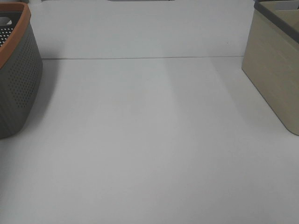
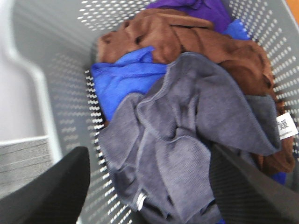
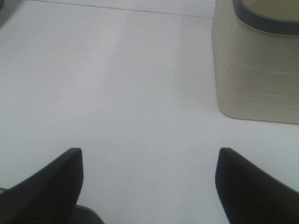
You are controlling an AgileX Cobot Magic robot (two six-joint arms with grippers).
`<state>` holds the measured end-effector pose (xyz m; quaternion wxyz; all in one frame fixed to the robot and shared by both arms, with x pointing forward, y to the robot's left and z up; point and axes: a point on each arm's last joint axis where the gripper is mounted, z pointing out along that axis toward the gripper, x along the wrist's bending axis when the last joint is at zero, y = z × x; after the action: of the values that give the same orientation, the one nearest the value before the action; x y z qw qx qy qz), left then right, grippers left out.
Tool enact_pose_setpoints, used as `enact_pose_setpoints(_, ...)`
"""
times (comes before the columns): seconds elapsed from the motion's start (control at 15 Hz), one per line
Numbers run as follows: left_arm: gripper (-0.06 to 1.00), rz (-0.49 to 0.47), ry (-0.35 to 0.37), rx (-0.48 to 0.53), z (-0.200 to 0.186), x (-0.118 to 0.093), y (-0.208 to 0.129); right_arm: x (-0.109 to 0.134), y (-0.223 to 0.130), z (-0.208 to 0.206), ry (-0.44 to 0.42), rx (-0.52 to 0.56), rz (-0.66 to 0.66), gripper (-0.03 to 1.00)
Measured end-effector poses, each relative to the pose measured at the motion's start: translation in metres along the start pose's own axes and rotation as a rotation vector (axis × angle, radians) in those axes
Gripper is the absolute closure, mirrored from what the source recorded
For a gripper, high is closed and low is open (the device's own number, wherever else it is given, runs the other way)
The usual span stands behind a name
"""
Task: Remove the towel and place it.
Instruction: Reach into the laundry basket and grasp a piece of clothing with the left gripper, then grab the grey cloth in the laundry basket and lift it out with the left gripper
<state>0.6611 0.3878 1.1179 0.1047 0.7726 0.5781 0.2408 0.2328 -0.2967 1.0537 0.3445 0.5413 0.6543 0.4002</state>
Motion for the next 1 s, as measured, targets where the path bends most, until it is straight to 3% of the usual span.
enact_pose_setpoints(0.2,0.27,0.025,-0.040,0.051,0.046,-0.002,-0.001,0.000,0.000,0.000,-0.004,0.000,-0.002,0.20)
enact_pose_setpoints(0.47,0.27,0.041,-0.035,0.050,0.096,-0.003,-0.001,0.000,0.000,0.000,-0.004,0.000,-0.002,0.20)
enact_pose_setpoints(1.0,0.30,0.027,-0.032,-0.035,0.148,-0.007,0.001,0.000,0.000,0.000,-0.004,0.000,0.000,0.20)
